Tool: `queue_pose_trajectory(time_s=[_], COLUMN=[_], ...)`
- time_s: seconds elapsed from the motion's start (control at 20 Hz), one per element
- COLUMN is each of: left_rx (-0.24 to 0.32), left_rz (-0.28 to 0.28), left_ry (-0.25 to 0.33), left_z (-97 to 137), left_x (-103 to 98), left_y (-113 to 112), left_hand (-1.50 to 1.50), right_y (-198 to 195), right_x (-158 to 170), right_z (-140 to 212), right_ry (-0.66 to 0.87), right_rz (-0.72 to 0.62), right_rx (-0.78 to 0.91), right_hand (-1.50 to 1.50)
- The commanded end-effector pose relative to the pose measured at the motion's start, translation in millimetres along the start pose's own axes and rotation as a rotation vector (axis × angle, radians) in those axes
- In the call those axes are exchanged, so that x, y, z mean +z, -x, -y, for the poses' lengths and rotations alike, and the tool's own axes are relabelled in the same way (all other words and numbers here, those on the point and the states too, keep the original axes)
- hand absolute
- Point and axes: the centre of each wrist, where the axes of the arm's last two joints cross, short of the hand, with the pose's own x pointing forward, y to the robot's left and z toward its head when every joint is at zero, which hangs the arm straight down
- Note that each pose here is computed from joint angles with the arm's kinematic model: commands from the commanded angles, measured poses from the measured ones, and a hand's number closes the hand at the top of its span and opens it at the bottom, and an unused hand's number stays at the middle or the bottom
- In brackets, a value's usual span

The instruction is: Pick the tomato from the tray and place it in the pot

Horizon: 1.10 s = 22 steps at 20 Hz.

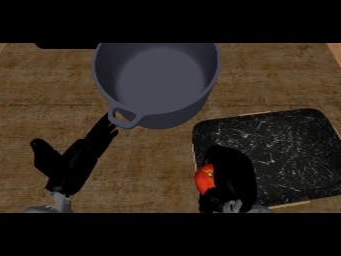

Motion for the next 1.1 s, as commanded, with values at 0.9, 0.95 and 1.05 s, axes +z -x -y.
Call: queue_pose_trajectory(time_s=[0.9,0.95,1.05], left_rx=[0.009,-0.012,0.002], left_rz=[-0.007,-0.008,-0.015], left_ry=[0.009,0.015,0.015], left_z=[-1,7,-1], left_x=[-7,-9,-7], left_y=[4,-7,-4], left_hand=[0.00,0.00,0.00], right_y=[-71,-75,-91], right_x=[109,102,98], right_z=[154,163,178], right_ry=[0.595,0.571,0.586], right_rz=[0.240,0.237,0.245], right_rx=[-0.177,-0.194,-0.216], right_hand=[1.50,1.50,1.50])
